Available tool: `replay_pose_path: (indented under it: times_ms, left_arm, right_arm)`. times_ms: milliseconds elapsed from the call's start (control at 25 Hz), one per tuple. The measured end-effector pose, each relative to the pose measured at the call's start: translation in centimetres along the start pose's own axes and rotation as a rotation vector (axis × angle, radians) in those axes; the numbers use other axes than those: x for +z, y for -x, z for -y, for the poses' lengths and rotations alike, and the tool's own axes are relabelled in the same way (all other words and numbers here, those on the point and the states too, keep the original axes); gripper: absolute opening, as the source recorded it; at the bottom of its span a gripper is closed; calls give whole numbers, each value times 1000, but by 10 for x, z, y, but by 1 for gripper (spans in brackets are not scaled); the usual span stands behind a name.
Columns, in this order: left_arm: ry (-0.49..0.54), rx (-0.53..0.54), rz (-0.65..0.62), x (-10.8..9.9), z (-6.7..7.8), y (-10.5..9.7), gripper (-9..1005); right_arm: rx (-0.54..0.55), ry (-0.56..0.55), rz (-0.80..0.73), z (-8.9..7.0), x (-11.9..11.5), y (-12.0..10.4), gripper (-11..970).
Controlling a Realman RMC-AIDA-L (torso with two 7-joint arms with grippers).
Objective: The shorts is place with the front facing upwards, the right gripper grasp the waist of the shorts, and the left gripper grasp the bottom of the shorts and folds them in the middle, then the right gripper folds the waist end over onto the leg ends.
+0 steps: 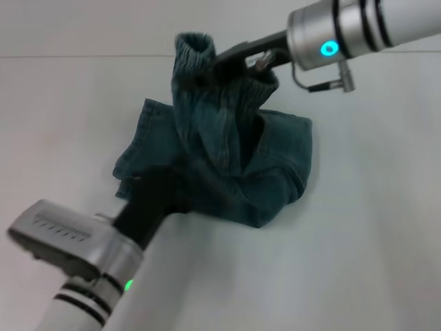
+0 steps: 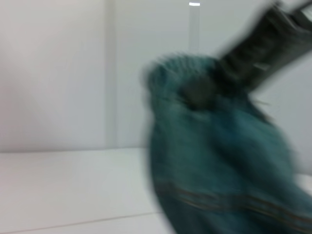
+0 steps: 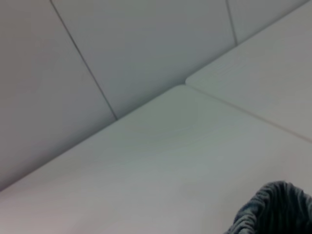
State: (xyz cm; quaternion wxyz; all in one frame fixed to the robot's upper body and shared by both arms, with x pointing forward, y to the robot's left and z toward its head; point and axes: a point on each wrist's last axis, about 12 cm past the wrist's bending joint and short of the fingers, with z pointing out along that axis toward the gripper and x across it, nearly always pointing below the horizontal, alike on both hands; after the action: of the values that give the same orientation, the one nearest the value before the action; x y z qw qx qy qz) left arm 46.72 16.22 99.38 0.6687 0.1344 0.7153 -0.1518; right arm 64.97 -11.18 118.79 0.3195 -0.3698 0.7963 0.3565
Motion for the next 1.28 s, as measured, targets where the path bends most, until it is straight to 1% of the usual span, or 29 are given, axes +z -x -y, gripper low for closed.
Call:
replay_pose_path:
  times_ms: [160, 280, 480, 600, 640, 760, 840, 880, 960, 1040, 1080, 1120, 1160, 1200, 1240, 1280]
  left_arm:
    - [135, 17, 42, -14, -12, 0, 1]
    - [190, 13, 78, -21, -18, 3, 1]
    - [203, 17, 102, -21, -21, 6, 14]
    - [201, 18, 112, -20, -20, 7, 23]
    - [203, 19, 119, -20, -21, 8, 27]
    - [221, 31, 171, -24, -25, 13, 36]
    - [213, 36, 213, -26, -29, 17, 43]
    - [192, 33, 230, -27, -31, 19, 46]
    - [105, -3, 268, -30, -40, 22, 52]
    - [19, -74, 279, -32, -51, 23, 59]
    - [-55, -153, 277, -32, -60, 25, 62]
    - [-124, -197, 260, -33, -68, 27, 80]
    - [-190, -235, 234, -32, -75, 29, 98]
    - [-289, -263, 171, -30, -85, 32, 116]
    - [-289, -263, 171, -30, -85, 32, 134]
    - [-339, -259, 126, -28, -90, 34, 152]
  right_arm:
    - [-31, -18, -28, -5, 14, -1, 130]
    - [-42, -24, -26, -7, 18, -1, 186]
    - [-65, -30, -26, -8, 17, 3, 279]
    - [-92, -30, -5, -11, 10, 7, 335]
    - [-100, -35, 19, -11, 4, 7, 380]
    - [-108, -65, 121, -7, -18, -3, 514]
    - [-96, -97, 211, 0, -39, -19, 607]
    - [-80, -116, 260, 5, -53, -31, 655]
    - [-60, -125, 332, 11, -71, -54, 750]
    - [-41, -130, 409, 16, -91, -90, 847]
    - [-36, -133, 450, 16, -99, -109, 896]
    - [-25, -137, 473, 16, -104, -126, 945]
    - [-19, -142, 493, 15, -107, -140, 944]
    - [-7, -145, 504, 14, -108, -157, 943]
    - [2, -145, 506, 13, -108, -171, 942]
    - [6, -144, 500, 12, -106, -182, 942]
